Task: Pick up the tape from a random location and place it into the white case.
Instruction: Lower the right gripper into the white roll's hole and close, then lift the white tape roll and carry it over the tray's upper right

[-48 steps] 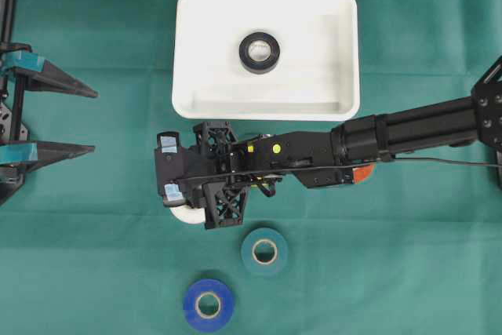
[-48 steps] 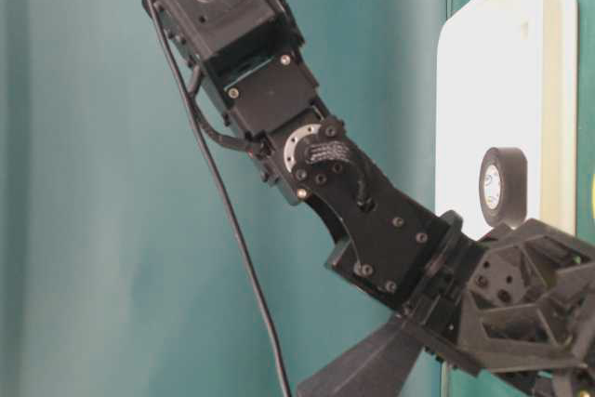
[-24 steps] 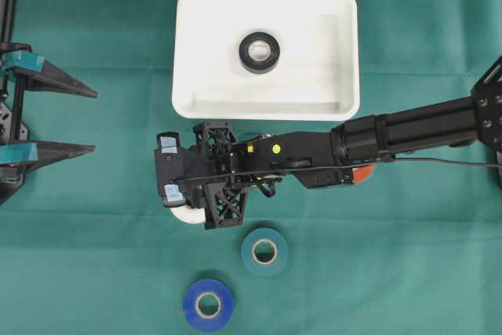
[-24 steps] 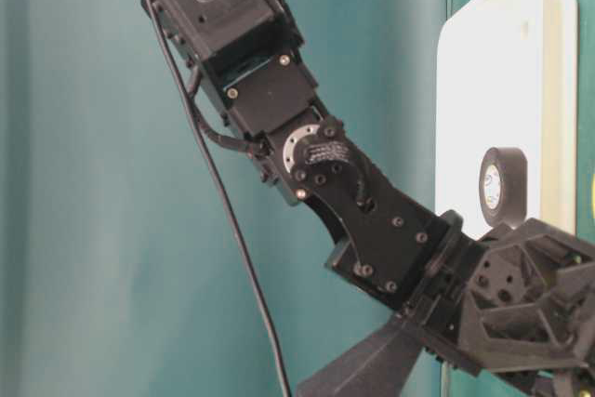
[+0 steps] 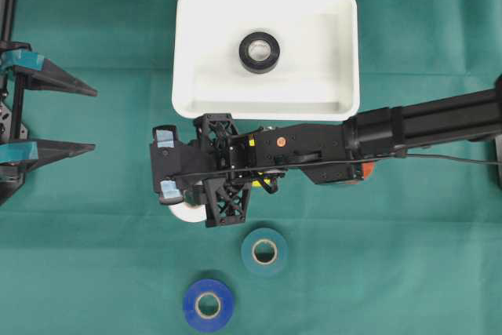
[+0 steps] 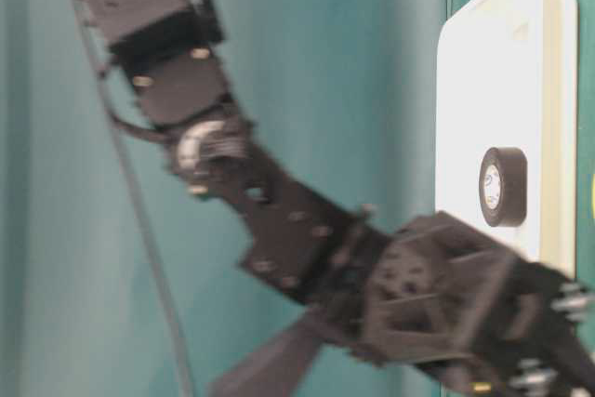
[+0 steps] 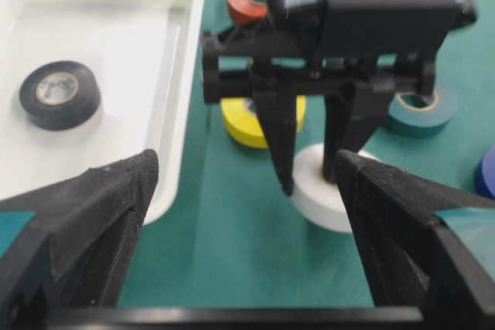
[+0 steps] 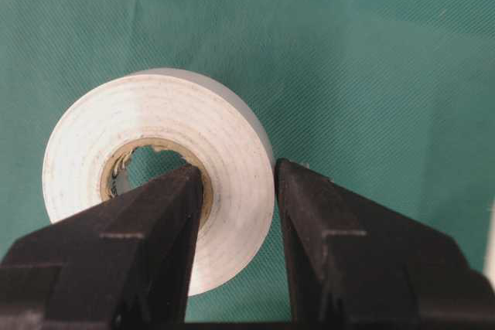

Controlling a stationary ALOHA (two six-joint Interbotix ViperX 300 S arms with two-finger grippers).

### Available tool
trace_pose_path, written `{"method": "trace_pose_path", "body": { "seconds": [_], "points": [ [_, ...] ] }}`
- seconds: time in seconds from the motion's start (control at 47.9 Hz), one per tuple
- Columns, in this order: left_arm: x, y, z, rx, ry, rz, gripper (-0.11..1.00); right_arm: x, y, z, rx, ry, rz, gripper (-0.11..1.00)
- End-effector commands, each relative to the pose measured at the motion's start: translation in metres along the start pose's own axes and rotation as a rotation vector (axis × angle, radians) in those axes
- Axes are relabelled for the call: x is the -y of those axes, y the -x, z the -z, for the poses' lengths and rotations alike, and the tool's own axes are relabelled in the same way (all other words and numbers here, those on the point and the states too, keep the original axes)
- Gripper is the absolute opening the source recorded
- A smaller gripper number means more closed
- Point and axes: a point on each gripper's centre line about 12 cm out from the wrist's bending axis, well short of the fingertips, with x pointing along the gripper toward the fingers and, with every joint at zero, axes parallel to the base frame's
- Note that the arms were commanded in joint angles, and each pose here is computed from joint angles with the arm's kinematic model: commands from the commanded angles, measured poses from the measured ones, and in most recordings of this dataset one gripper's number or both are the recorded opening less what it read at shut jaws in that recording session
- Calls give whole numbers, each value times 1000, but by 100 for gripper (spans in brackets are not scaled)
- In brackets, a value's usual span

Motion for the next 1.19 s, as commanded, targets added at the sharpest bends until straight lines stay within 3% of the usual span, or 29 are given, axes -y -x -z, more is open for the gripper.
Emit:
{"method": "trace_pose_path", "body": {
  "seconds": [0.0, 0.313, 0.835, 1.17],
  "points": [
    [-1, -1, -4, 9, 3, -3, 95, -2, 43, -34, 90, -3, -5, 32],
    [-1, -1, -4, 9, 4, -2, 95, 0, 94, -58, 124, 18, 17, 32],
    [-1, -1, -4, 9, 4, -2, 95, 9, 151, -87, 94, 66, 111, 32],
    [-1, -1, -4, 8, 4, -2, 95, 12, 182, -97, 109, 64, 135, 32]
  ]
}}
